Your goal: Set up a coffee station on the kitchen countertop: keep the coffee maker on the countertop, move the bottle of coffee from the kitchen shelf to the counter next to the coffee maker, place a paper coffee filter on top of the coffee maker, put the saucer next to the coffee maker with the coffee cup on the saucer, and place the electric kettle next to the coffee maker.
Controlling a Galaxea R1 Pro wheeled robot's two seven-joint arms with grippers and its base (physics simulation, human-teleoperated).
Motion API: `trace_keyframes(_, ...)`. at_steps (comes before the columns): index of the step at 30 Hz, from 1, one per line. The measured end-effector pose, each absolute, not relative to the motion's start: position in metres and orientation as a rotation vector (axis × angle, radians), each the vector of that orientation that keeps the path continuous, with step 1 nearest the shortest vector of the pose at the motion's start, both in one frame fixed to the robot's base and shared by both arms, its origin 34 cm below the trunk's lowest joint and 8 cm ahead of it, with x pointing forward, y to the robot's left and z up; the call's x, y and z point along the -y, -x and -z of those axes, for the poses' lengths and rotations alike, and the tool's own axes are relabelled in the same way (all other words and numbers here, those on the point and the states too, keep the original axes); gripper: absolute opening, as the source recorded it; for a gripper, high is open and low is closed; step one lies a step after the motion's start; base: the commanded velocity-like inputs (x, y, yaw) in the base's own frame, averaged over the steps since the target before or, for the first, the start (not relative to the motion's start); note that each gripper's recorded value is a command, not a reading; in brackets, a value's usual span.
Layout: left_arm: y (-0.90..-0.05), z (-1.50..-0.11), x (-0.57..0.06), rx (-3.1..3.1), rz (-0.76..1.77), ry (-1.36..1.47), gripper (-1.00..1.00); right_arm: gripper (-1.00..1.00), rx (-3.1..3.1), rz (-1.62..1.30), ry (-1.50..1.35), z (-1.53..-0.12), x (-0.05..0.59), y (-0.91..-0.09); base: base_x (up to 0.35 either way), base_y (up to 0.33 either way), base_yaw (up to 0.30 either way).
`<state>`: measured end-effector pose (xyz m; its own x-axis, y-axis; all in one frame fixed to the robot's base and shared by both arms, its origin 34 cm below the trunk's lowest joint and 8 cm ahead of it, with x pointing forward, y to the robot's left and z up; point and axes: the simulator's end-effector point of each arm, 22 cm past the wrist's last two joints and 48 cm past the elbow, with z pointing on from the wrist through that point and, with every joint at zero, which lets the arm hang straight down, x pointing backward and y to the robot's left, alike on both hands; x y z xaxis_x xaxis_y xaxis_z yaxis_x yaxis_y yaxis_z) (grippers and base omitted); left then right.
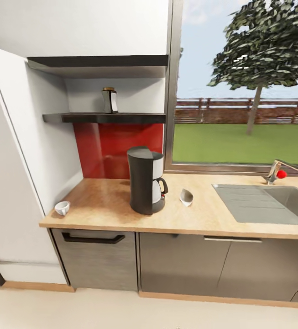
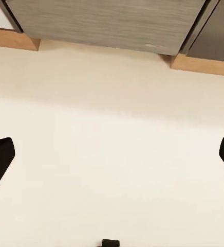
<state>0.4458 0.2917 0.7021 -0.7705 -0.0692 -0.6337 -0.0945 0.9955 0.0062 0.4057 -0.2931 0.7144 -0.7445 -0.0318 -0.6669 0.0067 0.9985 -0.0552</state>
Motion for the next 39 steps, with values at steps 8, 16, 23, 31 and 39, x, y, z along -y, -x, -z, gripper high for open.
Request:
trace_keyframes(8, -0.444, -0.706, -0.339, -2.450, -0.131, 0.095, 1.00, 1.00, -2.406, 0.060, 0.015, -0.715, 0.289, -0.407, 0.000, 0.000, -0.300)
trace_keyframes(16, -0.454, -0.716, -0.352, -2.386, -0.152, 0.087, 1.00, 1.00, -2.411, 0.064, 0.018, -0.714, 0.290, -0.405, 0.066, 0.143, -0.300)
trace_keyframes(23, -0.454, -0.715, -0.345, -2.389, -0.142, 0.077, 1.00, 1.00, -2.409, 0.073, 0.019, -0.714, 0.294, -0.405, 0.006, 0.012, -0.300)
trace_keyframes(31, -0.453, -0.715, -0.350, -2.392, -0.153, 0.070, 1.00, 1.00, -2.409, 0.074, 0.020, -0.714, 0.294, -0.405, 0.000, 0.001, -0.243)
trace_keyframes(39, -0.386, -0.678, -0.357, -2.553, -0.182, 0.081, 1.00, 1.00, -2.399, 0.058, 0.024, -0.717, 0.288, -0.410, 0.000, 0.000, -0.012)
